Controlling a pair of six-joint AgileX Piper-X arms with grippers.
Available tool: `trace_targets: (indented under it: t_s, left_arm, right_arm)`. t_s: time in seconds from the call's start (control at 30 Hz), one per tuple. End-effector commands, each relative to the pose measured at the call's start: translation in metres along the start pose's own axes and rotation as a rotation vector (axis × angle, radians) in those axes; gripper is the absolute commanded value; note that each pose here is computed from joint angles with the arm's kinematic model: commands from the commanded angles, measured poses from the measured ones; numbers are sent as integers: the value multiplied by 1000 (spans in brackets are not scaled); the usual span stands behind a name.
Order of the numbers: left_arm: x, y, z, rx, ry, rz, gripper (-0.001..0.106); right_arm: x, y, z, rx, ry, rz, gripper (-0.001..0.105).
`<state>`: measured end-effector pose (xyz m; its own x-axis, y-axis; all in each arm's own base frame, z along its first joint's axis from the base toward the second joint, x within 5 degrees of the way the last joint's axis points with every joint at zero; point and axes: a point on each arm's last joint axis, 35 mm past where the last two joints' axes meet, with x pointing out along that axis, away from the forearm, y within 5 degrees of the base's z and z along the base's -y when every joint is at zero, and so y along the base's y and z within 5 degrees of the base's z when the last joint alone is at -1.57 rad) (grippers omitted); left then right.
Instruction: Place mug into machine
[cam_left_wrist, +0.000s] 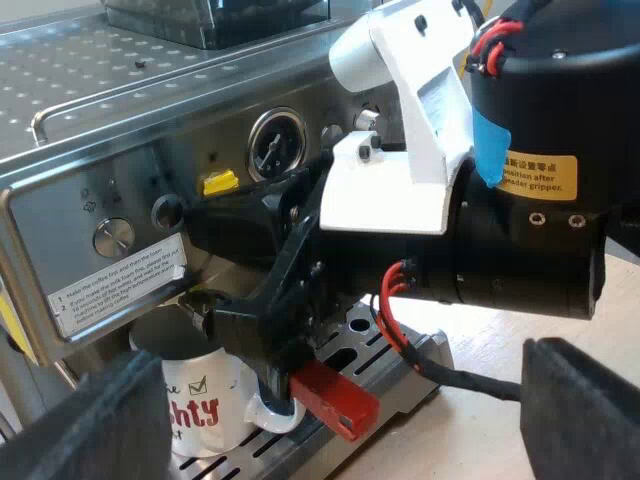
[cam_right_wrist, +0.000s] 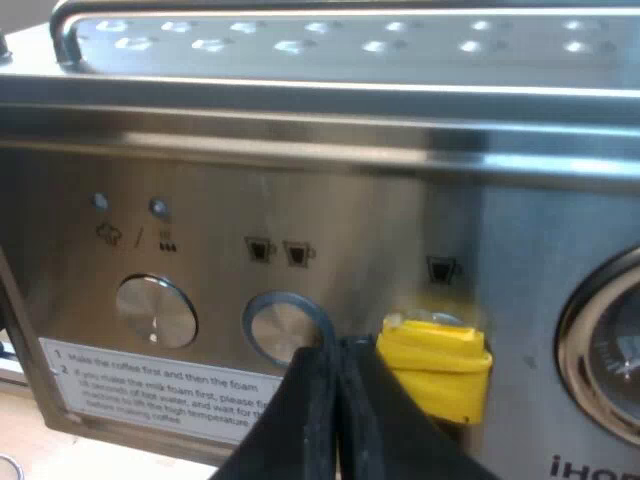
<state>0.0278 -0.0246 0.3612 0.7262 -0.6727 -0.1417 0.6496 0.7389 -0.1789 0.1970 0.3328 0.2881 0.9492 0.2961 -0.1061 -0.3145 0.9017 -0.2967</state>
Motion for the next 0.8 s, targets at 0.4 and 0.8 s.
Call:
trace_targets:
  t_s: [0.4,0.8]
  left_arm:
    - [-1,-1,2,2,-16,-3,73]
    - [-1,0,1,-1,-7,-2,73]
  right_arm:
    - [-30,14,12,-59,17,28,0]
    - [-25,5,13,-34,24,-98,0]
